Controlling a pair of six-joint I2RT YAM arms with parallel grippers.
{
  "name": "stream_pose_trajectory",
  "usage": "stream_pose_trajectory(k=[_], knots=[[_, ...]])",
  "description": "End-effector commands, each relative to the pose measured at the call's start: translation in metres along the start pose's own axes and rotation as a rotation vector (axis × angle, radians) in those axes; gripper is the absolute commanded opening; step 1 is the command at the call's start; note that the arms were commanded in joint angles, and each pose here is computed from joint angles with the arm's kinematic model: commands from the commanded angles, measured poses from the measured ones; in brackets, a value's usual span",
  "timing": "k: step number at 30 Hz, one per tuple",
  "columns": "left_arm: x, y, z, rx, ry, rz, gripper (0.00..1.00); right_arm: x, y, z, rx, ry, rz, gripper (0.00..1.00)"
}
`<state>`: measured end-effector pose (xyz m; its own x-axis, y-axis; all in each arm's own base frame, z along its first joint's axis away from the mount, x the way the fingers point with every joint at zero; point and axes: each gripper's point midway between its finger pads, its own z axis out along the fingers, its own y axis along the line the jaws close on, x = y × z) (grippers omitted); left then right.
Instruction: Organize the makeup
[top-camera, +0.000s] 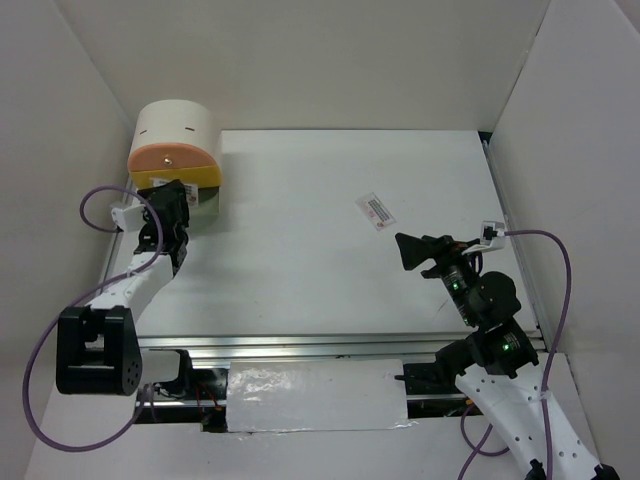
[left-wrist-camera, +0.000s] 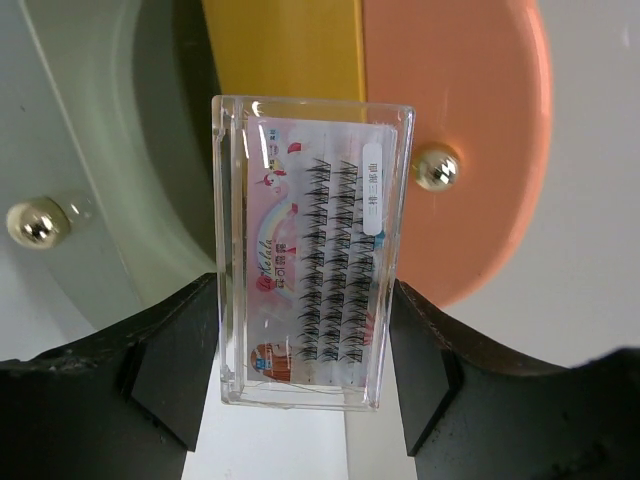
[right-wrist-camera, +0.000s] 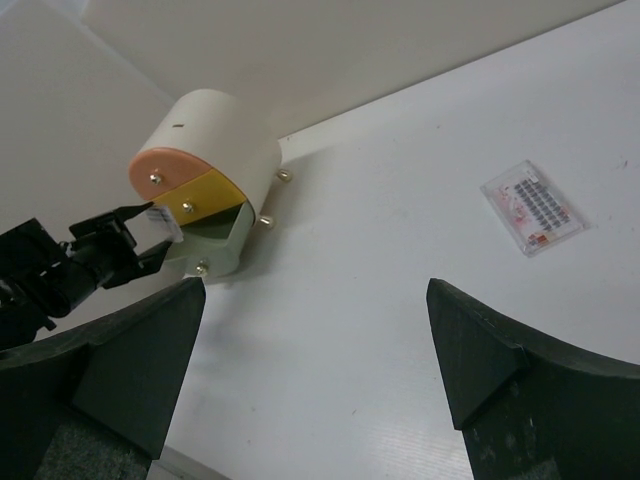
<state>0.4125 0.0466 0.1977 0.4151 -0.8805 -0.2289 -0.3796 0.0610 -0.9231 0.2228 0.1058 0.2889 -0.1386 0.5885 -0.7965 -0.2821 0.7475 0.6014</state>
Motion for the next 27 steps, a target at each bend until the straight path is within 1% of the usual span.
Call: stream_pose_trajectory(k=[1, 4, 5, 6, 7, 8, 9, 13, 17, 19, 20, 21, 22, 23, 24, 25, 26, 27], knots=[[-0.005, -0.016, 0.012, 0.083, -0.003, -0.047, 0.73, -0.006, 0.007, 0.002, -0.035, -0.026, -0.007, 1.0], [-0.003, -0.011, 0.018, 0.084, 0.005, -0.048, 0.79, -0.006, 0.007, 0.003, -0.031, -0.021, -0.008, 1.0], [-0.004, -0.01, 0.018, 0.084, 0.002, -0.047, 0.82, -0.005, 0.007, 0.003, -0.034, -0.019, -0.008, 1.0], [-0.004, -0.009, 0.019, 0.084, -0.002, -0.045, 0.88, -0.006, 0.007, 0.003, -0.032, -0.022, -0.008, 1.0], [-0.006, -0.008, 0.021, 0.077, -0.008, -0.044, 0.91, -0.006, 0.007, 0.003, -0.034, -0.024, -0.006, 1.0], [-0.007, -0.01, 0.022, 0.083, -0.009, -0.044, 0.96, -0.006, 0.007, 0.003, -0.033, -0.023, -0.008, 1.0], [-0.005, -0.01, 0.024, 0.084, 0.003, -0.036, 0.98, -0.005, 0.007, 0.003, -0.033, -0.021, -0.008, 1.0], [-0.007, -0.006, 0.03, 0.076, 0.017, -0.044, 0.99, -0.007, 0.006, 0.003, -0.031, -0.025, -0.009, 1.0], [-0.009, -0.01, 0.021, 0.087, 0.034, -0.049, 0.99, -0.006, 0.005, 0.003, -0.027, -0.026, -0.009, 1.0], [-0.01, -0.028, 0.008, 0.132, 0.059, -0.031, 0.99, -0.005, 0.006, 0.004, -0.027, -0.02, -0.01, 1.0], [-0.008, -0.032, 0.001, 0.13, 0.078, -0.007, 0.99, -0.005, 0.006, 0.004, -0.027, -0.02, -0.008, 1.0], [-0.005, -0.051, -0.005, 0.158, 0.09, 0.048, 0.99, -0.005, 0.006, 0.004, -0.027, -0.02, -0.008, 1.0], [0.014, -0.059, -0.016, 0.17, 0.136, 0.099, 0.99, -0.006, 0.005, 0.004, -0.023, -0.023, -0.008, 1.0], [0.041, -0.076, -0.034, 0.204, 0.185, 0.203, 0.99, -0.007, 0.005, 0.004, -0.019, -0.028, -0.006, 1.0], [0.055, -0.081, -0.042, 0.214, 0.21, 0.251, 0.99, -0.007, 0.004, 0.004, -0.016, -0.032, -0.004, 1.0], [0.071, -0.099, -0.05, 0.245, 0.223, 0.296, 0.99, -0.008, 0.003, 0.004, -0.012, -0.035, -0.004, 1.0], [0.09, -0.095, -0.057, 0.244, 0.257, 0.413, 0.99, -0.009, 0.002, 0.004, -0.008, -0.041, -0.004, 1.0], [0.12, -0.093, -0.076, 0.248, 0.327, 0.476, 0.99, -0.012, -0.003, 0.004, 0.018, -0.059, -0.005, 1.0]])
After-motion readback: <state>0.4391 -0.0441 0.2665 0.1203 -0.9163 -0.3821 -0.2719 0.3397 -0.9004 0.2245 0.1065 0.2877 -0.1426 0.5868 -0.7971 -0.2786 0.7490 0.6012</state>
